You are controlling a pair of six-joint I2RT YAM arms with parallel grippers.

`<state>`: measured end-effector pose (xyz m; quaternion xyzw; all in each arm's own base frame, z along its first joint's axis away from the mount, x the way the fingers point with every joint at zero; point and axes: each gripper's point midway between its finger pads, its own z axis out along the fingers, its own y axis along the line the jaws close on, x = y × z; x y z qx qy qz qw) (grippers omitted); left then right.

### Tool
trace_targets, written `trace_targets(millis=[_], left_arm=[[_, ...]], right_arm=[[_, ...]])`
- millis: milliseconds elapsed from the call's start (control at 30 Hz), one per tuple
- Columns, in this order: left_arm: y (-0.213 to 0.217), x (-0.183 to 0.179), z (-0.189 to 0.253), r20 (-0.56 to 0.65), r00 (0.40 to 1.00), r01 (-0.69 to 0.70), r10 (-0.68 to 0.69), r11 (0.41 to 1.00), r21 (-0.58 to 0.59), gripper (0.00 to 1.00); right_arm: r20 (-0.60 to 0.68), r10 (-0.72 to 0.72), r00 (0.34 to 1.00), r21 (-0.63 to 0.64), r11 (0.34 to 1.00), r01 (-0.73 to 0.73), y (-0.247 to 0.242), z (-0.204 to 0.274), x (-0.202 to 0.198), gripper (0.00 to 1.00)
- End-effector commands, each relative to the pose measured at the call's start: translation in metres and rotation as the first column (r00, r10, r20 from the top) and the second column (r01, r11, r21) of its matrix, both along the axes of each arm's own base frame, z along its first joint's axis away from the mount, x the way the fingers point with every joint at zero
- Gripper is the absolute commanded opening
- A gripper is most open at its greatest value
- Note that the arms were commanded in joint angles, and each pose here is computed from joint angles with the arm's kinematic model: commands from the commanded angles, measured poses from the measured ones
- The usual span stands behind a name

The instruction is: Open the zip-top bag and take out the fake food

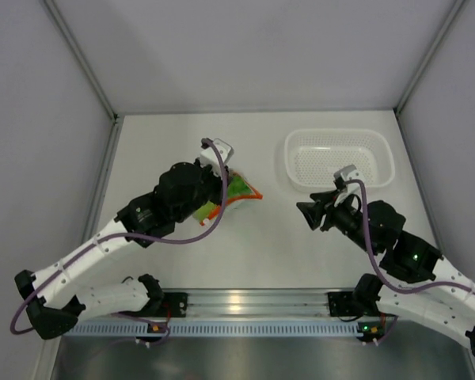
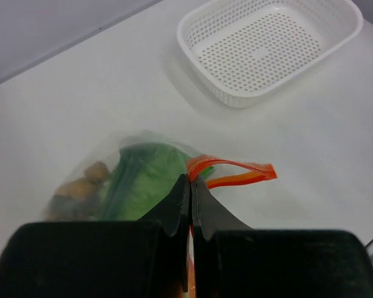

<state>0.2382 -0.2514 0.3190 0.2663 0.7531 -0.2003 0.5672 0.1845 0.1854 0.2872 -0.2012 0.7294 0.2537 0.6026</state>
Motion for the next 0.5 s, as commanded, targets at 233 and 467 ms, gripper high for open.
trace_targets(millis=[233, 467], left_arm=[[-0.007, 0.038, -0.075, -0.257, 0.903, -0.358, 0.344, 0.934, -0.011, 0.0], [-0.027, 0.041, -0.102, -0.378, 0.854, -0.427, 0.356, 0.897, -0.119, 0.0]], right_arm=[[-0.156, 0.009, 0.988, 0.228, 0.973, 0.027, 0.028, 0.015, 0.0, 0.59], [-0.296, -0.012, 0.955, 0.291, 0.951, 0.103, 0.037, -0.021, 0.002, 0.59]])
